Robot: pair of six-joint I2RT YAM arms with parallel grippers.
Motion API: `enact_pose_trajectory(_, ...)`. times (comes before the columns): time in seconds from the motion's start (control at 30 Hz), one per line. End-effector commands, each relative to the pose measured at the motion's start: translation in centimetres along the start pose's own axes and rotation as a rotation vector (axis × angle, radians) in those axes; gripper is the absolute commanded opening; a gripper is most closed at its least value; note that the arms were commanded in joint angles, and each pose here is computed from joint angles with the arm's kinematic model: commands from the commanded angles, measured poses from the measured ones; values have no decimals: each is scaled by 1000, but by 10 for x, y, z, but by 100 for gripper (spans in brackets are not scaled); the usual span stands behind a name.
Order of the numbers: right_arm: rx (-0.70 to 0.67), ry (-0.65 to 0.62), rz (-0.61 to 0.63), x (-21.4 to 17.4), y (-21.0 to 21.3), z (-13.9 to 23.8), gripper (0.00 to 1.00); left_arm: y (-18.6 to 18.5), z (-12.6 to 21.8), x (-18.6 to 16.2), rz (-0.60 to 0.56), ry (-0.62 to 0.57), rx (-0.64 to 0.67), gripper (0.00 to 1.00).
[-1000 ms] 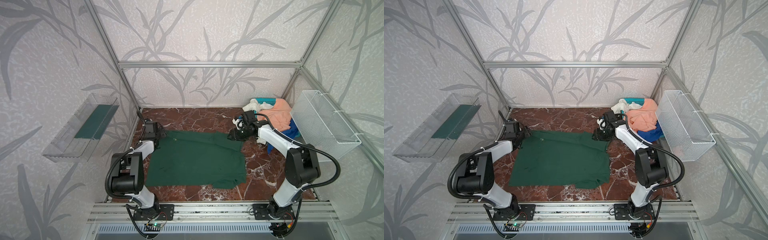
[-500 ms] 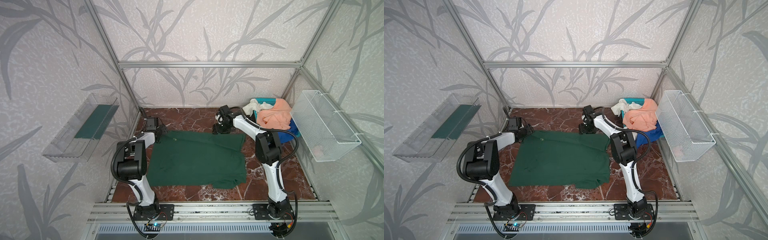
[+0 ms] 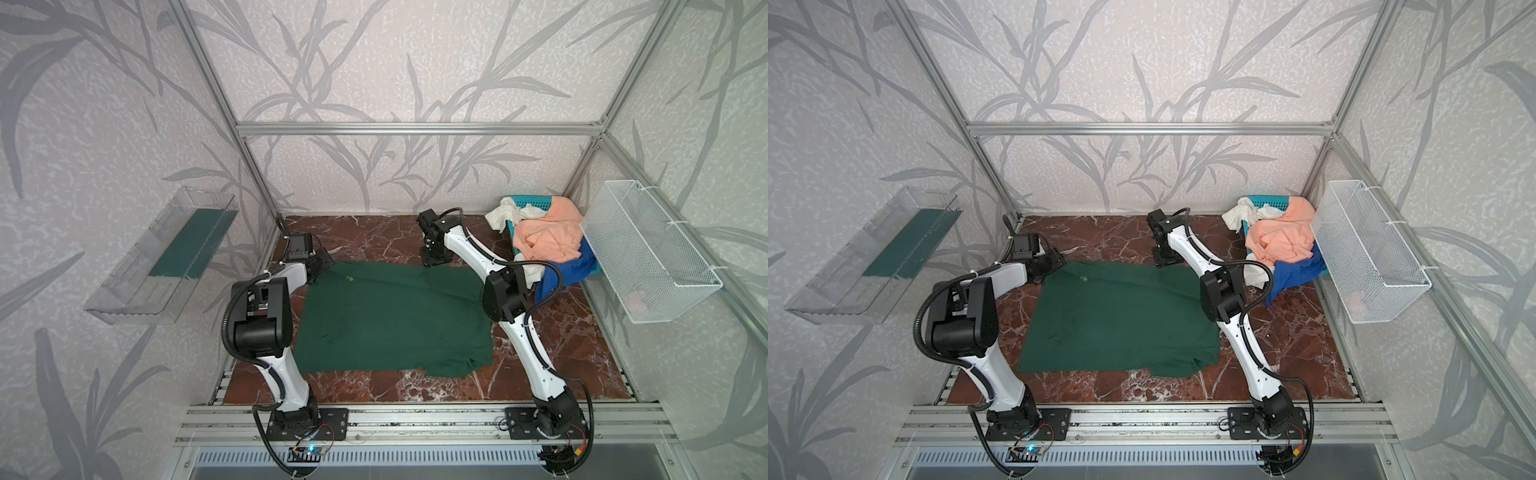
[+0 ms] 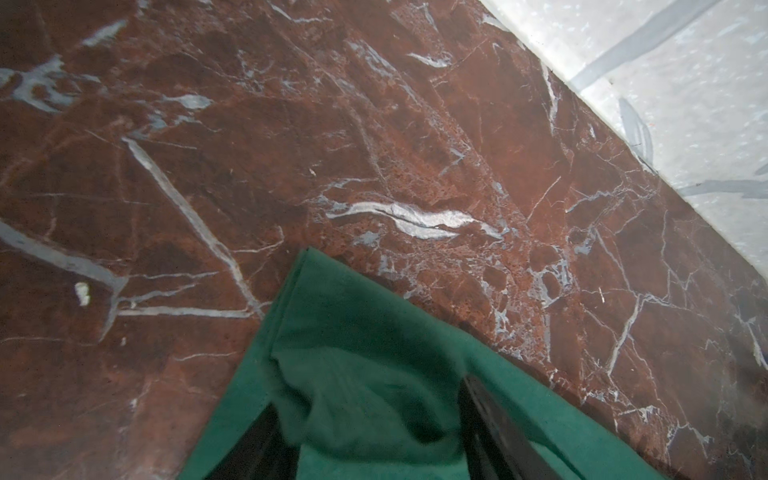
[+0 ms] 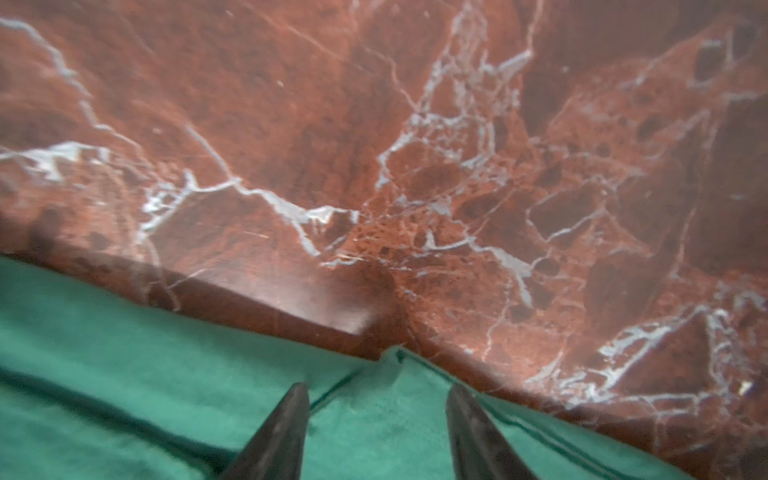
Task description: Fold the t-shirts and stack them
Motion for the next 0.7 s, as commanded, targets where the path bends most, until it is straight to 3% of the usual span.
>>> enact_pose_trajectory(0.0, -61, 69, 9, -15, -9, -4, 44, -1, -1, 3, 10, 6, -14, 57)
enact_pose_trajectory(0.37, -64, 54, 13, -12, -9, -2, 8, -1, 3, 5, 17, 2, -28, 50)
enact_pose_trajectory(0.67, -80, 41, 3, -12, -9, 18, 2, -2, 8, 3, 21, -2, -38, 47)
Point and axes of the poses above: each gripper's point midway between its finger pads, its own z axis back along the fingers, its own y axis along the line the jaws close on, x = y × z, the point moved 1 cm from there along z, back along the fingers, and after that the axes turned 1 degree about z, right-handed, at the moved point
